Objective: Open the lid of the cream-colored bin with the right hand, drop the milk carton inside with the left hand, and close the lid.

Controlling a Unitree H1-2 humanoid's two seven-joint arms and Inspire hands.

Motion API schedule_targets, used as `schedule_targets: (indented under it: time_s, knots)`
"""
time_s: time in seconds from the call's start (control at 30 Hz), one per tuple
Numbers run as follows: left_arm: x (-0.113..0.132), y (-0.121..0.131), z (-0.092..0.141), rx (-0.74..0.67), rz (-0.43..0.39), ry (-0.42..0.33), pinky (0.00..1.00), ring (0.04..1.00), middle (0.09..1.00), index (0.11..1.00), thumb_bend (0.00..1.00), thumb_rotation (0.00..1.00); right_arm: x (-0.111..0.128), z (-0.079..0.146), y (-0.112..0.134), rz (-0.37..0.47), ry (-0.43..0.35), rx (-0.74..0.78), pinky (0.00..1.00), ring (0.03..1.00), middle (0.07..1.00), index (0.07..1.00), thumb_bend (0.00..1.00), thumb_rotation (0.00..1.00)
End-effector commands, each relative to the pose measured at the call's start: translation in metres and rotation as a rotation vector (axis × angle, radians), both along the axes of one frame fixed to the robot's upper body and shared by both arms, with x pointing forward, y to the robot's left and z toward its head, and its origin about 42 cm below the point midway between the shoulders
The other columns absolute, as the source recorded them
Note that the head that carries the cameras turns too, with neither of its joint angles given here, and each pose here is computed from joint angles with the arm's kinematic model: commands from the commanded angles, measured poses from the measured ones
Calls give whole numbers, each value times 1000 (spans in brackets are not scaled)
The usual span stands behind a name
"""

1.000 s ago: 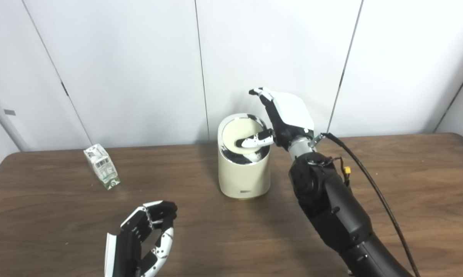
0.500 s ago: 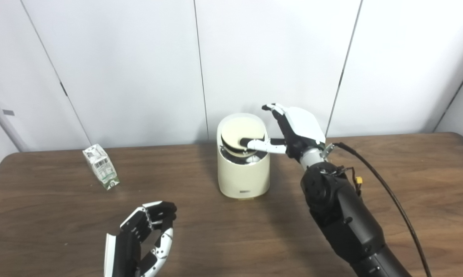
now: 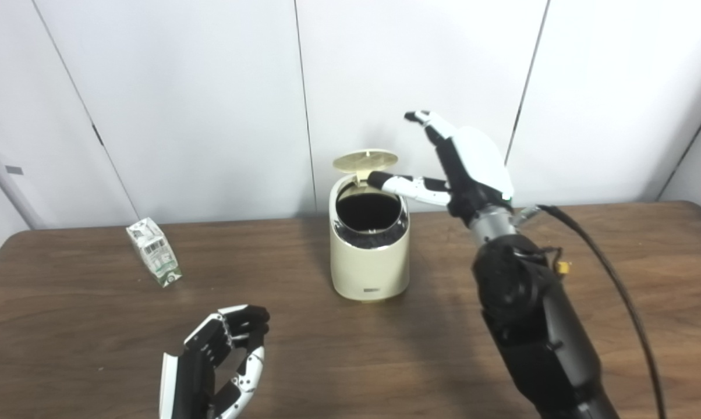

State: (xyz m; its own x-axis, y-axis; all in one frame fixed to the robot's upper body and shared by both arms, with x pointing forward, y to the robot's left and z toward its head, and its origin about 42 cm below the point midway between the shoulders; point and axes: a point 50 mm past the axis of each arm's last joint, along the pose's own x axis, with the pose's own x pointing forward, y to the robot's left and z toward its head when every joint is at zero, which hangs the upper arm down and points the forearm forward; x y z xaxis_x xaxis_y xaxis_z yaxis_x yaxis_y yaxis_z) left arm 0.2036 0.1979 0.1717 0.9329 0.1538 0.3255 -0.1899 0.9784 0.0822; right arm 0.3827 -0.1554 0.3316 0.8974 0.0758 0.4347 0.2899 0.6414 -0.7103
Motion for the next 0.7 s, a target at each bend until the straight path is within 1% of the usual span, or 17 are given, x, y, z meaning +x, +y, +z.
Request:
schedule_targets:
  time_s: [0.0,0.07,0.17,0.2,0.27,0.3,0.33,0.37,0.4,0.43,0.47,0.53,0.67]
  knots:
    - [-11,1,-1,1,10,-8,505,600,626,618,216,17,-18,12,-5,14,-79,47,802,916,930,889,980,905]
    - [-11,2,-2,-1,4,-5,507,604,628,620,217,22,-35,5,-12,25,-87,89,792,914,939,901,971,905]
    - [-10,2,-3,-6,4,-4,510,607,631,622,223,28,-57,-7,-23,29,-85,110,800,919,942,914,943,890]
    - [-10,2,-3,-2,5,-5,511,607,631,622,223,30,-67,-17,-29,45,-94,126,796,914,937,913,914,887]
    - [-9,2,-3,1,8,-4,511,605,631,622,221,31,-81,-32,-37,68,-115,152,771,893,922,902,802,879]
    - [-9,3,-3,4,15,-3,512,605,631,621,221,31,-89,-42,-41,83,-143,168,764,887,919,899,771,877]
    - [-9,3,-3,5,21,-4,509,603,630,618,223,37,-97,-51,-45,91,-173,173,739,865,895,869,588,827]
    - [-9,4,-3,6,26,-5,507,602,629,617,224,42,-102,-57,-48,97,-196,178,716,843,872,845,472,792]
    - [-8,4,-3,6,32,-7,506,602,628,616,225,46,-113,-68,-52,95,-219,202,705,832,860,833,413,773]
    - [-8,4,-3,2,36,-8,501,599,627,615,225,67,-121,-77,-55,94,-234,229,655,786,813,790,296,647]
    - [-8,5,-3,-1,39,-9,501,599,628,614,226,74,-127,-83,-56,94,-244,250,632,758,783,763,245,574]
    - [-7,6,-4,-5,37,-10,500,600,629,615,223,75,-139,-96,-60,106,-243,308,592,719,747,732,201,505]
    - [-7,7,-5,-7,37,-12,503,606,632,617,224,65,-161,-116,-68,109,-229,405,538,664,708,694,219,409]
